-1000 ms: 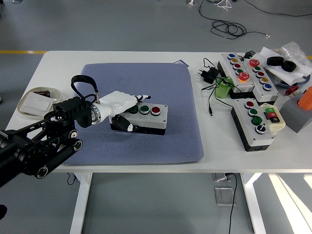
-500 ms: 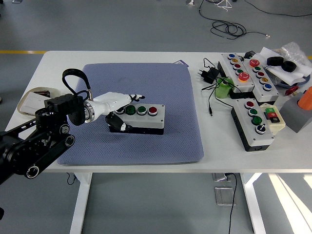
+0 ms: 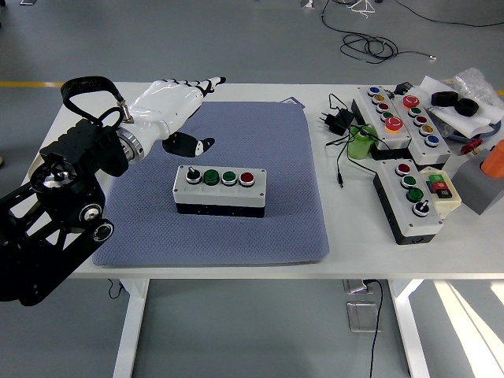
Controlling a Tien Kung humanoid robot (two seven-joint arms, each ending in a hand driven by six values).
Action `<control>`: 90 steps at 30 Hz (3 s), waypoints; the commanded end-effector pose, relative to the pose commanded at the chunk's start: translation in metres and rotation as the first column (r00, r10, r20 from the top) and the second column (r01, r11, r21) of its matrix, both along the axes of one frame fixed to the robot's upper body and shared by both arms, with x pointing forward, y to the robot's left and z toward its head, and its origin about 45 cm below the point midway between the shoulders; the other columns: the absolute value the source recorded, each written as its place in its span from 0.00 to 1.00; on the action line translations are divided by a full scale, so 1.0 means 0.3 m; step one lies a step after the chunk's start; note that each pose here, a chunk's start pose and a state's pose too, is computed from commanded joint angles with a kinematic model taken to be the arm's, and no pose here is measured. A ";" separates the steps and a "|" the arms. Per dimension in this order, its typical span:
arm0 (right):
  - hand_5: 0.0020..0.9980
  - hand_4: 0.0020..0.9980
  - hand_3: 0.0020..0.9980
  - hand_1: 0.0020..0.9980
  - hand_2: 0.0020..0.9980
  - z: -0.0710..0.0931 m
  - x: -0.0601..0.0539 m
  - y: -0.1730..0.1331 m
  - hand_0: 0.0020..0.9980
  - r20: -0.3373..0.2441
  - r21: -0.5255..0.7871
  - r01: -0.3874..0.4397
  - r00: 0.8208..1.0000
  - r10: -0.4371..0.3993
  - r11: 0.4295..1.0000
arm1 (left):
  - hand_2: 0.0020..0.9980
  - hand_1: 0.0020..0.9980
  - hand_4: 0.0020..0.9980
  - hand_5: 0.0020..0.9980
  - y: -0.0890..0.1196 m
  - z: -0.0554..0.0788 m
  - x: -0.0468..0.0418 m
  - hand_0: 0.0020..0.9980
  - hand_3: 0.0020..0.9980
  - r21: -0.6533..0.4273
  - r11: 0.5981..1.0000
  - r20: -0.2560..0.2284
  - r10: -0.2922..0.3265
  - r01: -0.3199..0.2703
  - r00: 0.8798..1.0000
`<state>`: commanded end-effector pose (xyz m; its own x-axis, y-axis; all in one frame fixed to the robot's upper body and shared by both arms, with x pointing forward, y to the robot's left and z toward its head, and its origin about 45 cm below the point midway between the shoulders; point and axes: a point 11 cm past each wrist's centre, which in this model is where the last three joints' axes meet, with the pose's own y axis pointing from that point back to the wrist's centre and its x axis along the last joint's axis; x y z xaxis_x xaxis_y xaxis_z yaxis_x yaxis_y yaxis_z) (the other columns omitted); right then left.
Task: Pick up the button,place it on the desk,press the button,press the button
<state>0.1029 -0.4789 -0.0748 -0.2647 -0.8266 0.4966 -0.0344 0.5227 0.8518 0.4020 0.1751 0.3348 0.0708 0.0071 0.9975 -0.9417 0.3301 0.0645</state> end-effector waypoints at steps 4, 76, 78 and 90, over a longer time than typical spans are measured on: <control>0.48 0.41 0.75 0.80 0.82 0.001 0.002 0.000 0.79 0.001 0.000 0.001 1.000 -0.001 1.000 | 0.23 0.21 0.58 0.34 -0.003 -0.026 -0.013 0.13 0.92 0.031 0.999 -0.056 0.015 -0.013 0.998; 0.48 0.41 0.75 0.80 0.82 0.004 0.007 -0.003 0.79 0.002 -0.001 0.000 1.000 0.000 1.000 | 0.09 0.06 0.52 0.20 -0.032 -0.322 -0.031 0.01 0.84 0.107 0.994 -0.429 0.039 0.007 0.902; 0.48 0.41 0.75 0.80 0.82 0.004 0.008 -0.003 0.79 0.002 -0.001 0.000 1.000 0.000 1.000 | 0.09 0.06 0.52 0.21 -0.030 -0.326 -0.032 0.01 0.83 0.116 0.993 -0.435 0.044 0.007 0.899; 0.48 0.41 0.75 0.80 0.82 0.004 0.011 -0.002 0.79 0.004 0.000 -0.001 1.000 0.001 1.000 | 0.10 0.06 0.51 0.23 -0.059 -0.236 -0.022 0.01 0.84 0.030 1.000 -0.333 0.009 0.001 0.943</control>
